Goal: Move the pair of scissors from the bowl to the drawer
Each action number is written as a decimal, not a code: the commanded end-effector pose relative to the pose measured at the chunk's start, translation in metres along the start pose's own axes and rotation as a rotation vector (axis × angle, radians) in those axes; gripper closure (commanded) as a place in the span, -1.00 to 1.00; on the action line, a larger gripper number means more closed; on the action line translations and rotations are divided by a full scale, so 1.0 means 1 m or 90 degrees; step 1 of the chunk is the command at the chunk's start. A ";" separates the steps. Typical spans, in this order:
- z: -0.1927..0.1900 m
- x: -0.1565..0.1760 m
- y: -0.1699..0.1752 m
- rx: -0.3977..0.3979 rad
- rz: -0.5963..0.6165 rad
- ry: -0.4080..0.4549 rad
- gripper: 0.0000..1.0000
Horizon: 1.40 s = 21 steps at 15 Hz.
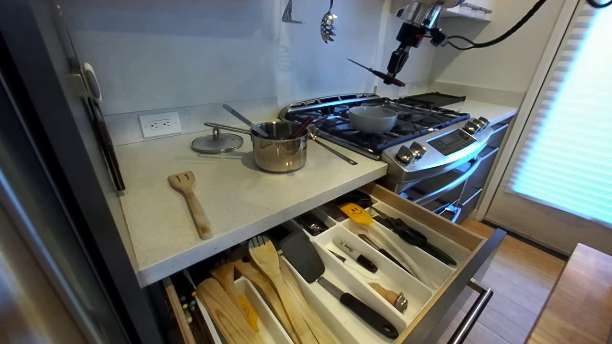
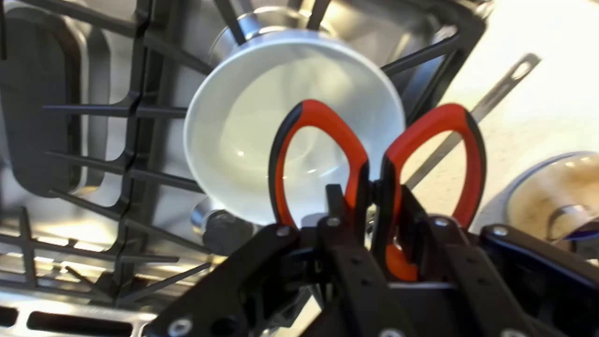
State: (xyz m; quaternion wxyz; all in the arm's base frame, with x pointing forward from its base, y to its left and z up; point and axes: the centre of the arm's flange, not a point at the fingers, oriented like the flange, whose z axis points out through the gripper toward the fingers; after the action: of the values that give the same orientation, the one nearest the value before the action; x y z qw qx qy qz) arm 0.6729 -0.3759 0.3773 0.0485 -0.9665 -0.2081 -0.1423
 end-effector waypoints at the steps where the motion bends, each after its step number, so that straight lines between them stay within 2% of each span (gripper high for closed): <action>1: -0.040 -0.055 -0.060 0.111 -0.048 -0.042 0.85; 5: -0.021 -0.075 -0.117 0.242 -0.103 -0.083 0.85; 8: 0.011 -0.089 -0.148 0.347 -0.136 -0.123 0.85; 9: -0.001 -0.063 -0.114 0.298 -0.117 -0.114 0.42; 11: 0.017 -0.074 -0.131 0.338 -0.128 -0.129 0.42; 15: 0.016 -0.078 -0.134 0.341 -0.131 -0.129 0.42; 16: 0.015 -0.078 -0.133 0.340 -0.131 -0.129 0.85; 19: 0.047 -0.102 -0.176 0.350 -0.169 -0.200 0.85; 21: 0.073 -0.131 -0.210 0.396 -0.166 -0.246 0.85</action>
State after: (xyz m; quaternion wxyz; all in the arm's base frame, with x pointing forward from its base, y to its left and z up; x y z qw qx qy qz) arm 0.5413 -0.2611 0.3149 0.2697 -0.8929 -0.3553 0.0613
